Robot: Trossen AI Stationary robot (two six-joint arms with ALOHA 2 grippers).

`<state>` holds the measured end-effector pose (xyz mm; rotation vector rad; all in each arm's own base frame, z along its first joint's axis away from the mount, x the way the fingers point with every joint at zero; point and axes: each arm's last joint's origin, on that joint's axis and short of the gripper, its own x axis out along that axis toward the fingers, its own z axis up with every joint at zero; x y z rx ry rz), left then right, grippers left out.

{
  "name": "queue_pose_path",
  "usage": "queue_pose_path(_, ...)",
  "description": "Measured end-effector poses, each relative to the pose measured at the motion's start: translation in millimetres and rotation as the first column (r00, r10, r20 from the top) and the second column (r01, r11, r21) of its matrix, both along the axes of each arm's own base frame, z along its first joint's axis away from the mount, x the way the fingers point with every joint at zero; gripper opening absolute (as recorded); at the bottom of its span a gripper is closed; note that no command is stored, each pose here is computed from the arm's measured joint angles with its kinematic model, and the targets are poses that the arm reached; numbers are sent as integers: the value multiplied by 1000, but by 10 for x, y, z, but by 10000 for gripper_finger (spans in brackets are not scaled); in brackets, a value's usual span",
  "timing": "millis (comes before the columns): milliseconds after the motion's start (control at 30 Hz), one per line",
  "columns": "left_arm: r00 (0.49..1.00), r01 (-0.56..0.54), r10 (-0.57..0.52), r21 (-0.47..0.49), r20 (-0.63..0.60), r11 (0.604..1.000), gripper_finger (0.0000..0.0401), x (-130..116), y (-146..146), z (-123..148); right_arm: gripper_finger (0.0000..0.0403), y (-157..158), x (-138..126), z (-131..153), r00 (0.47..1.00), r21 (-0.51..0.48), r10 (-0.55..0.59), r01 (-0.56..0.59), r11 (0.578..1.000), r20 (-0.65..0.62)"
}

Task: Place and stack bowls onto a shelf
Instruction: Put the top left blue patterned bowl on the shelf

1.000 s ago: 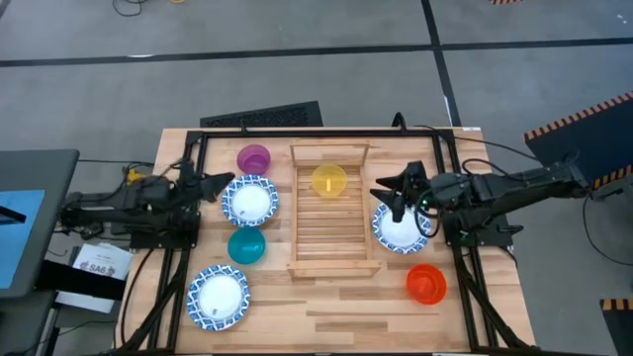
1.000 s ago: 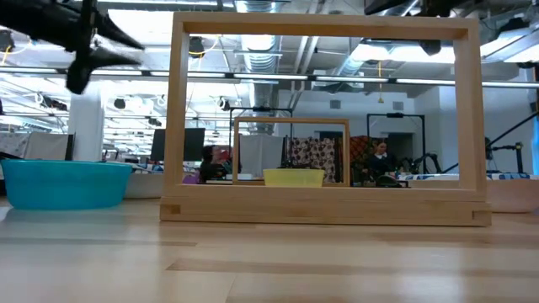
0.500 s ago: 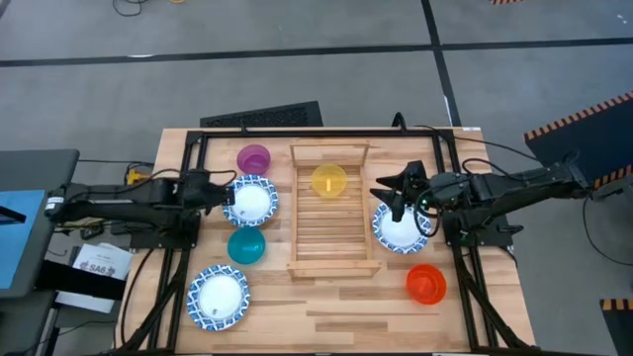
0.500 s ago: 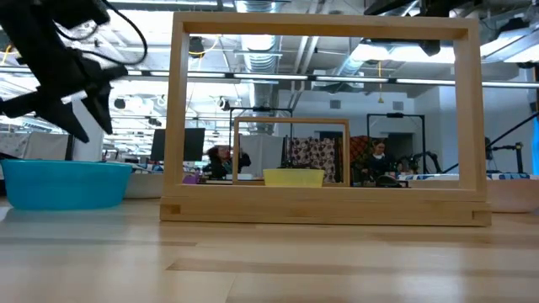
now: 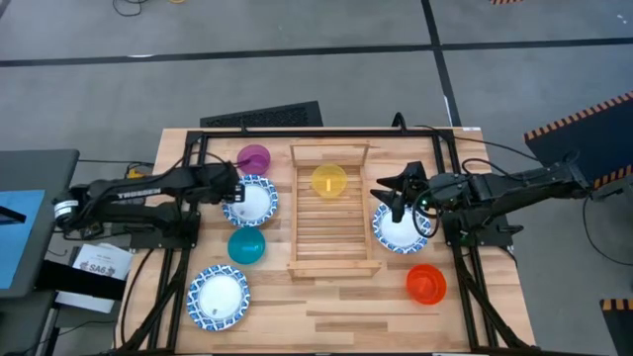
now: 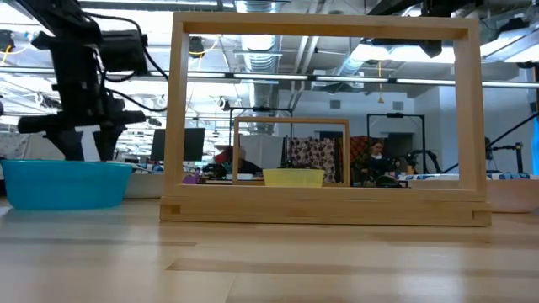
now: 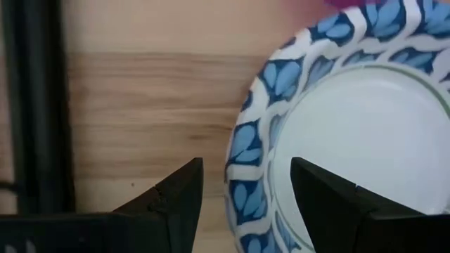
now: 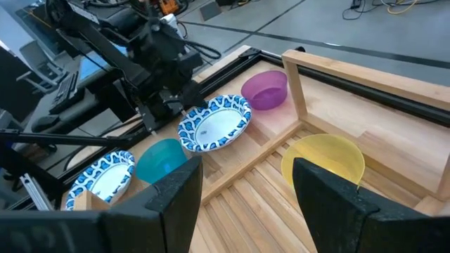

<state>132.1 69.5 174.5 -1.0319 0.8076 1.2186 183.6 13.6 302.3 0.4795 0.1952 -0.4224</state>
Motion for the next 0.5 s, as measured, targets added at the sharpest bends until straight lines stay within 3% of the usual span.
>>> queue_pose_path(300,999,39,-41,-103,-13,994,193,-5,168,-94,248,0,-1,1,1000,1,0,0,1000,0)
queue_pose_path(400,997,67,-71,-137,-26,988,161,-7,198,-130,248,0,1,2,1000,1,0,0,1000,2)
queue_pose_path(500,995,71,-81,-160,-57,985,104,-18,210,-164,248,0,0,3,1000,7,-2,1,1000,6)
